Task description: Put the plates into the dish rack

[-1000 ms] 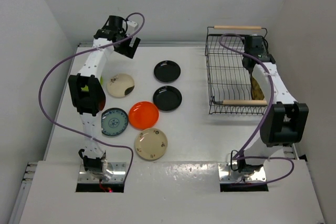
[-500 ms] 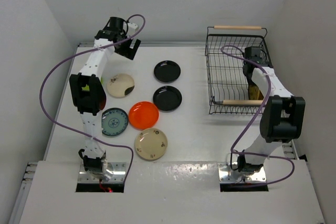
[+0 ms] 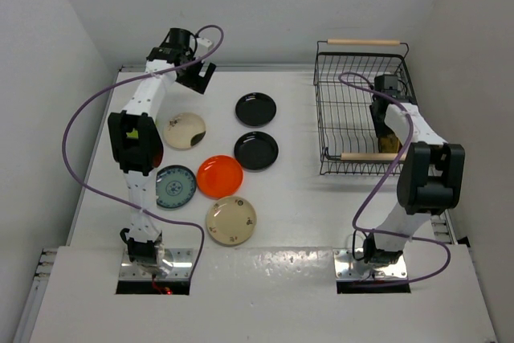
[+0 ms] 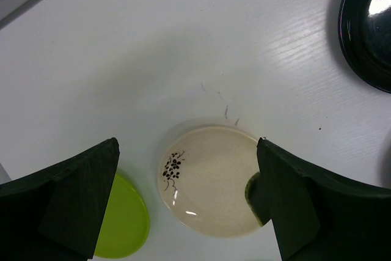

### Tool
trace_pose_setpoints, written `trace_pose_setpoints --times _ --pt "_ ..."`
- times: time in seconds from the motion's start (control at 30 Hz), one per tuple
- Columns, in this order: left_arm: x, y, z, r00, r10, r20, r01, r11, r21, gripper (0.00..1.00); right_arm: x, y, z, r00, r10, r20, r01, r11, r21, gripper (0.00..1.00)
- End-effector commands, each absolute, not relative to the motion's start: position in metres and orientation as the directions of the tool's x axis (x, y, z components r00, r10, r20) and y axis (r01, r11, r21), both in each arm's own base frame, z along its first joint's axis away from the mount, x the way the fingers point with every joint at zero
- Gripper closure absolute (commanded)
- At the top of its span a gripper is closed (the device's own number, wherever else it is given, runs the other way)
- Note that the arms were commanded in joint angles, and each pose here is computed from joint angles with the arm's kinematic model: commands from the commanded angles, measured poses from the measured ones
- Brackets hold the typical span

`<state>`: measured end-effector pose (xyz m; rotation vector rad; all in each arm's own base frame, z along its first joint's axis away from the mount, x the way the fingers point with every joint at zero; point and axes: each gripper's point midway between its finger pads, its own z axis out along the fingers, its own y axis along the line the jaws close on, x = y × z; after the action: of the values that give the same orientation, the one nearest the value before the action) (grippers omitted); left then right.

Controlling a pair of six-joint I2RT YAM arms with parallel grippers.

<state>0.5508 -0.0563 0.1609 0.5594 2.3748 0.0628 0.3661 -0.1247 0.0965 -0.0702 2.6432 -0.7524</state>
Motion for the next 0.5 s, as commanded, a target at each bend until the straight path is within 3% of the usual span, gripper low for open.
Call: trace_pose_setpoints --times 0.0,0.47 --pt "0.557 -0.055 0.172 -0.651 0.411 -0.638 0.372 0.906 0.204 0.00 0.377 -0.126 0.115 -0.897 -0.141 -0.419 0.100 0.858 -0.504 0.55" --pt "0.553 -0.060 0.167 -0.652 0.419 -0.632 0.402 0.898 0.180 0.00 0.390 -0.138 0.179 -0.835 -0.187 -0.518 0.165 0.812 -0.560 0.48"
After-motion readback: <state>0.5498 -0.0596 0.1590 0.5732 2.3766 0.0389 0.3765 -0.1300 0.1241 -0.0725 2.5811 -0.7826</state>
